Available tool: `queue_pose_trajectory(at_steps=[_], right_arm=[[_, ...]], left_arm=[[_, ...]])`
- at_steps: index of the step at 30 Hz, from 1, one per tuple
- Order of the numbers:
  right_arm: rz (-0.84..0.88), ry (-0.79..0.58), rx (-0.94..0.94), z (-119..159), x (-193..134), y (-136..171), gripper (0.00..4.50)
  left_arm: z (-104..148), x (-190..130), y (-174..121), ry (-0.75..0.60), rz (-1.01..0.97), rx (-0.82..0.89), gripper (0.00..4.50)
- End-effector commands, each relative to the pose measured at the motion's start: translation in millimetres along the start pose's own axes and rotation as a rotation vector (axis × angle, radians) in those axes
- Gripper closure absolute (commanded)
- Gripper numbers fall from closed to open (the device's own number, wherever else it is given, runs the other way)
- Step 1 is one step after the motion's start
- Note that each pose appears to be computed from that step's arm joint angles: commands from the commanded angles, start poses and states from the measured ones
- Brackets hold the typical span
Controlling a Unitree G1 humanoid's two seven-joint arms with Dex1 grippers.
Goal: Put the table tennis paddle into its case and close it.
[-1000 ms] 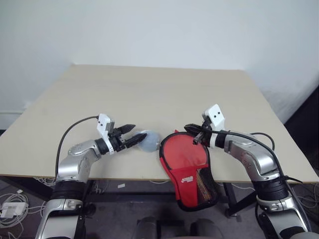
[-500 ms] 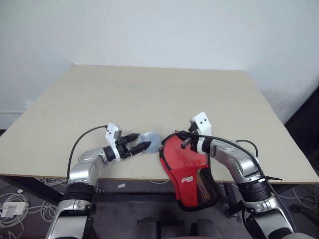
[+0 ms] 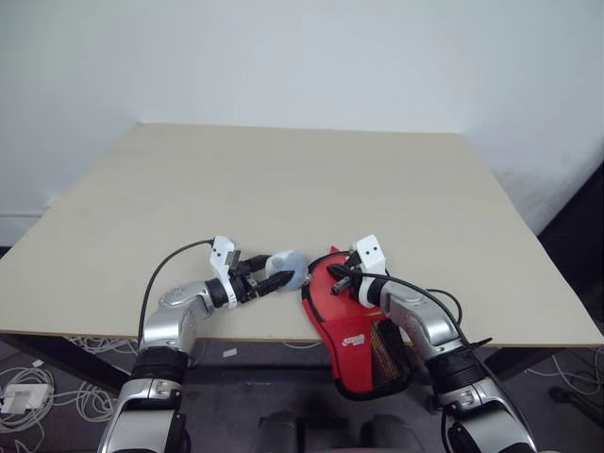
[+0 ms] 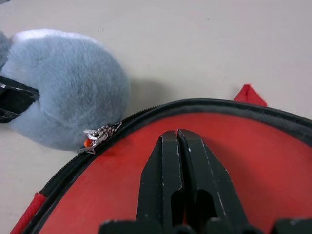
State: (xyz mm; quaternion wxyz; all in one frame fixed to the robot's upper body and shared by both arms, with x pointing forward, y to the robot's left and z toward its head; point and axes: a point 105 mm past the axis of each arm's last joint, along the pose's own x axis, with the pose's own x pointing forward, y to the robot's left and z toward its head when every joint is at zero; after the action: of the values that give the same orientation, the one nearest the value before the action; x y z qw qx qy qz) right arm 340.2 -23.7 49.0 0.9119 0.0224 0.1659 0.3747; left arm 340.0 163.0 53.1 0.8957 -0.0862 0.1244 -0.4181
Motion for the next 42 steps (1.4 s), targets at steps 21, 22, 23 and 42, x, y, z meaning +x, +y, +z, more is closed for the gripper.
queue_pose_trajectory(at_steps=[21,22,23,42], right_arm=[[0.011,0.022,0.007,-4.8,-3.6,6.6,4.50],[0.010,0.022,0.009,-4.3,-3.7,6.6,4.50],[0.010,0.021,0.011,-3.9,-3.7,6.5,4.50],[0.002,0.043,0.025,-8.1,-5.6,5.5,4.50]], left_arm=[[25.7,-3.1,1.2,-0.032,-0.025,-0.013,0.62],[22.8,-2.8,0.3,-0.025,-0.026,-0.017,0.92],[20.6,-2.5,-0.4,-0.020,-0.027,-0.020,1.28],[14.9,7.7,-8.5,-0.002,-0.039,-0.028,3.45]])
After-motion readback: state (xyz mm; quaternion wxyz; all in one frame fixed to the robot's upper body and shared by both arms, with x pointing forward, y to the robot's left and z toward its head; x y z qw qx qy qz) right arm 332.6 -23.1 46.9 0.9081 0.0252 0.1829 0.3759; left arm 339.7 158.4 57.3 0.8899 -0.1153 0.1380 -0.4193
